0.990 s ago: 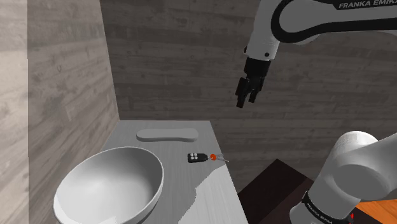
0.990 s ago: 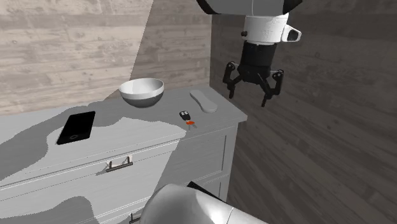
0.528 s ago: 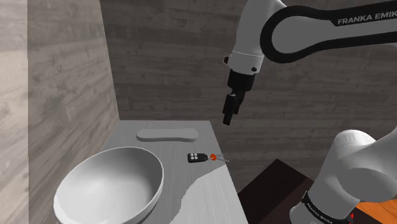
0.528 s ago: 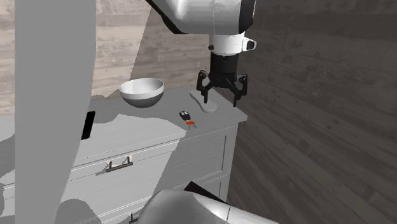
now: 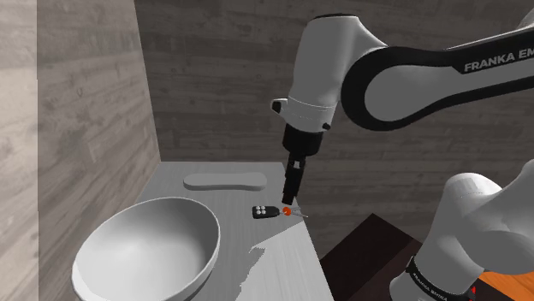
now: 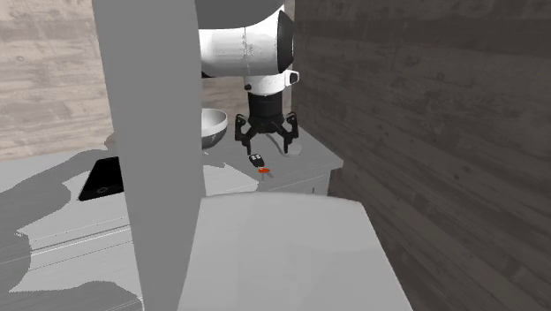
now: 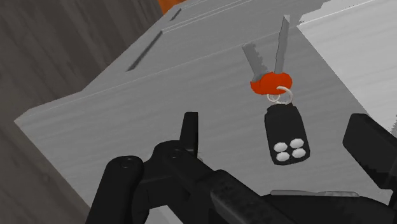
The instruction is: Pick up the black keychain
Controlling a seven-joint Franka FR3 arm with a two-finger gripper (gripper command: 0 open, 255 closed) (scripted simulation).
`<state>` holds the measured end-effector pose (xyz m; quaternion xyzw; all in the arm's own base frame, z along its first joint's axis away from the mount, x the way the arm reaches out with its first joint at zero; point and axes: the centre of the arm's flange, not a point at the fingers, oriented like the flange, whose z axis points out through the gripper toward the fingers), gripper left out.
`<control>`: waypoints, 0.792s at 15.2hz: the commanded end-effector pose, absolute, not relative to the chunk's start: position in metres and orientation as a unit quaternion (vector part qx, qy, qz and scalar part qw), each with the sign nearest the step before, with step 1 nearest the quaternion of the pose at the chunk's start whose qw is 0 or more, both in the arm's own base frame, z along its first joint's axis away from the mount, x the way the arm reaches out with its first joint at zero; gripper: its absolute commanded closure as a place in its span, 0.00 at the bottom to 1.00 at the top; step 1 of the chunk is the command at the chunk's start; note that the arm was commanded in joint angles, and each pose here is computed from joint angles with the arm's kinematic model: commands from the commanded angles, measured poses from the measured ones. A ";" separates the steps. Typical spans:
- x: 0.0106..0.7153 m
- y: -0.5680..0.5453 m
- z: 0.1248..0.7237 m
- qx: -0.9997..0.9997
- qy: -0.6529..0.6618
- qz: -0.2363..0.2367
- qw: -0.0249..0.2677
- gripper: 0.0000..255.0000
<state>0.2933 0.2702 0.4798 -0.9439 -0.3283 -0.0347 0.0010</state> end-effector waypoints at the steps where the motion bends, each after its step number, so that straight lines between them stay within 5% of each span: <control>1: 0.286 0.280 0.468 -0.938 -0.343 -0.036 0.000 0.00; 9: 0.286 0.279 0.433 -0.938 -0.343 -0.036 0.000 0.00; 10: 0.286 0.279 0.433 -0.938 -0.343 -0.036 0.000 1.00; 12: 0.286 0.279 0.432 -0.938 -0.343 -0.036 0.000 1.00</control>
